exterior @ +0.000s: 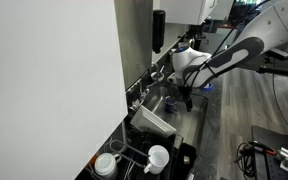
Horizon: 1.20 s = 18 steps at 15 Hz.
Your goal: Pick the cups from the sink and put them in the rack
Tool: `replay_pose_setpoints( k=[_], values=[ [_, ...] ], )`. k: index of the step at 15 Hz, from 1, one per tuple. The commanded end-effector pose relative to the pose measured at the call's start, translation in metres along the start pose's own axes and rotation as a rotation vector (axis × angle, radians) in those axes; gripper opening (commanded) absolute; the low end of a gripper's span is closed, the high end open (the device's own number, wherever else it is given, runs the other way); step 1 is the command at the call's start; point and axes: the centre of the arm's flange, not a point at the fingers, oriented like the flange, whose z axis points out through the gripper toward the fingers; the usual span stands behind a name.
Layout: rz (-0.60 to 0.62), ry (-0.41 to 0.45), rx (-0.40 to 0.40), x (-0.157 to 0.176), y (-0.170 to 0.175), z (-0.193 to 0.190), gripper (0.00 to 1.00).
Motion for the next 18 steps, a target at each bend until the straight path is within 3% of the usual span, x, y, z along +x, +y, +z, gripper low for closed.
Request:
replay_pose_setpoints(
  k=[1, 4, 14, 18],
  values=[
    [-0.022, -0.025, 0.021, -0.011, 0.011, 0.024, 1.0],
    [-0.014, -0.041, 0.058, -0.015, 0.013, 0.038, 1.0],
    [-0.001, -0.043, 0.046, -0.011, 0.01, 0.038, 1.0],
    [0.132, -0.022, 0.066, -0.008, 0.04, 0.059, 1.0]
  ],
)
